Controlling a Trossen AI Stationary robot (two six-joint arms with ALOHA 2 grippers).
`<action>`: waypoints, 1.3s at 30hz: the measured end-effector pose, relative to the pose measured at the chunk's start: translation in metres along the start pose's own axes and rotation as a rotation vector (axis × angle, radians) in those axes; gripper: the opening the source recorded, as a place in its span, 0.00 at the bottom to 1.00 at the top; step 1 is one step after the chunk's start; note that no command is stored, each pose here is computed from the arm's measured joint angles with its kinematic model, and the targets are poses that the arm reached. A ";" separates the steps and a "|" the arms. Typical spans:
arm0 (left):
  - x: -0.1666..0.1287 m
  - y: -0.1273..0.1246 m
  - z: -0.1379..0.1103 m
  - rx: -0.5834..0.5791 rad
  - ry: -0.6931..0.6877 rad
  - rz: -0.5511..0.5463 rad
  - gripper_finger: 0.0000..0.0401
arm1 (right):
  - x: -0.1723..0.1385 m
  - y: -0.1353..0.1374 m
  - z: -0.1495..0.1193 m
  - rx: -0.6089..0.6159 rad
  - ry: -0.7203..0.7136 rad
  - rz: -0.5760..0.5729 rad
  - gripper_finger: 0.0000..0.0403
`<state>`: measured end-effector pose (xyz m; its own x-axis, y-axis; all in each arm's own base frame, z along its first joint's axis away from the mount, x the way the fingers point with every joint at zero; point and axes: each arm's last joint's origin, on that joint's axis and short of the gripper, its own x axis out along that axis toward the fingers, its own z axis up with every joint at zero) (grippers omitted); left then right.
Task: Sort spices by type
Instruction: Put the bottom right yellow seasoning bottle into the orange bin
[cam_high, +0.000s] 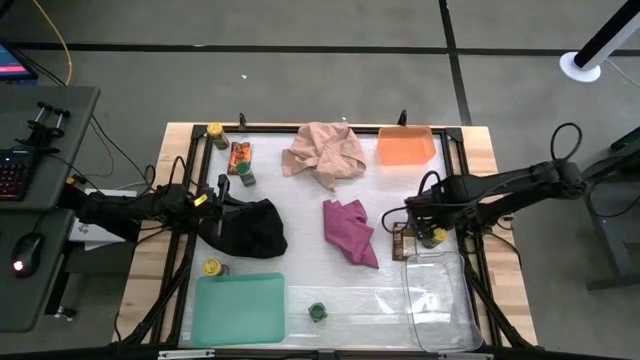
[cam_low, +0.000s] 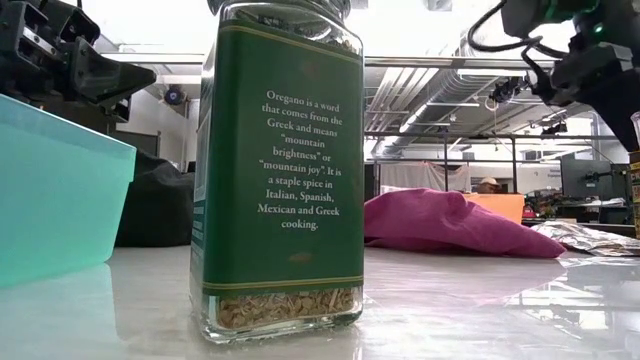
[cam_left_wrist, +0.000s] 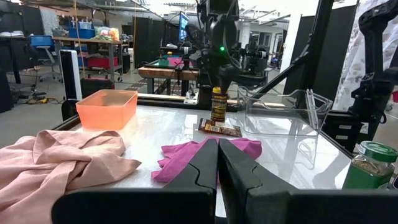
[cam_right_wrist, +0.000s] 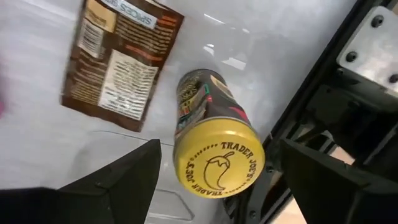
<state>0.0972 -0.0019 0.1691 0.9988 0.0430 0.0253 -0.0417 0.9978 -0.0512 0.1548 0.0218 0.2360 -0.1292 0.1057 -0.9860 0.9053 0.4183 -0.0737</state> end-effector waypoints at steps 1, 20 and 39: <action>0.000 0.000 0.000 0.000 0.000 0.000 0.00 | 0.001 0.001 0.001 -0.009 0.004 -0.014 0.79; 0.000 0.000 0.000 0.000 0.000 0.000 0.00 | 0.024 0.024 0.010 -0.142 0.092 -0.144 0.78; 0.000 0.000 0.000 0.000 0.000 0.000 0.00 | 0.009 0.032 0.010 -0.218 0.121 -0.125 0.57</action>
<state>0.0972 -0.0020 0.1691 0.9988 0.0427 0.0256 -0.0414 0.9978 -0.0513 0.1869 0.0270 0.2235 -0.2941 0.1424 -0.9451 0.7722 0.6182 -0.1472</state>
